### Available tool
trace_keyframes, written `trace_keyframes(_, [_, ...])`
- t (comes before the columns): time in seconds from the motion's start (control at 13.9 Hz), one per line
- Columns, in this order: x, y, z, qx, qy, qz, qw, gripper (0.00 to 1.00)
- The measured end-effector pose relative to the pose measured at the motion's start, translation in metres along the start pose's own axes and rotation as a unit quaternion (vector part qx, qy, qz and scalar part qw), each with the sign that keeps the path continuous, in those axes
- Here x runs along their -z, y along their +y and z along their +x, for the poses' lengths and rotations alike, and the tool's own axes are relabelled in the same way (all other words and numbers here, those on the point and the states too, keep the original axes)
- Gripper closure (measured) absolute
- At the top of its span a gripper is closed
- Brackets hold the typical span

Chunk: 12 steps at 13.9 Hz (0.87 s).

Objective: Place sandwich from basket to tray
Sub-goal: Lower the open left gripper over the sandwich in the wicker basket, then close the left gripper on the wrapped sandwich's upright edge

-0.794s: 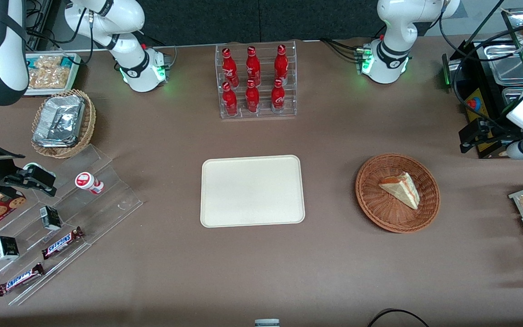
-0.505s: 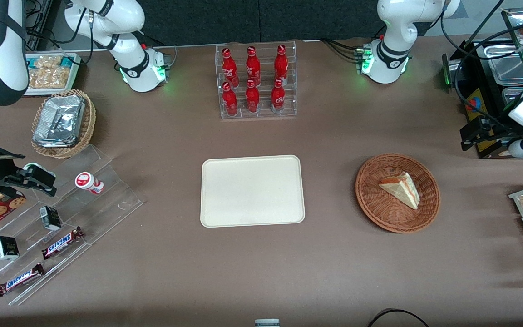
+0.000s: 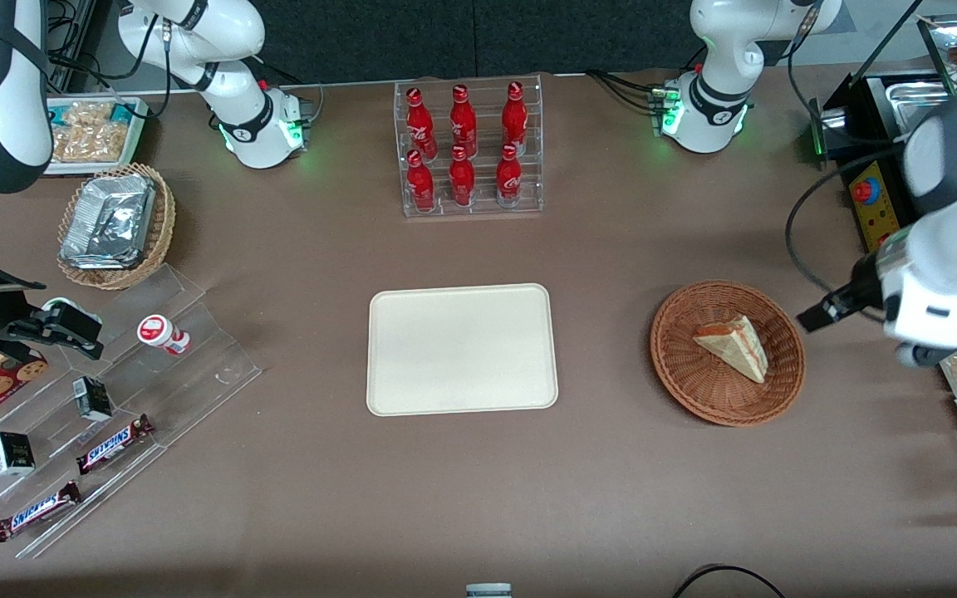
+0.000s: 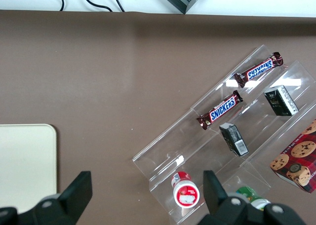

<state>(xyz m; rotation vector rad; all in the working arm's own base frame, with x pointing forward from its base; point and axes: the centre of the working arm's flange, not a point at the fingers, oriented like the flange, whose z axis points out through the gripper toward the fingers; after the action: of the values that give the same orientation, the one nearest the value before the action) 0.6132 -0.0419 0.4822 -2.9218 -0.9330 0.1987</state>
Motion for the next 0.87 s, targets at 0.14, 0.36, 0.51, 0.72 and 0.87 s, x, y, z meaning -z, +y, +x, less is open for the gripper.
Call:
trace_keyframes(0.14, [-0.042,0.014,0.013,0.070,-0.017,-0.003,0.9974,0.00])
trace_keyframes(0.36, [-0.109,0.025,0.024,0.138,-0.017,-0.014,0.9902,0.00])
trace_keyframes(0.51, [-0.147,0.024,0.021,0.163,-0.011,-0.022,0.9863,0.00])
trace_keyframes(0.72, [-0.187,0.015,0.015,0.183,-0.003,-0.031,0.9827,0.00])
trace_keyframes(0.87, [-0.210,0.004,0.012,0.190,-0.001,-0.034,0.9812,0.00])
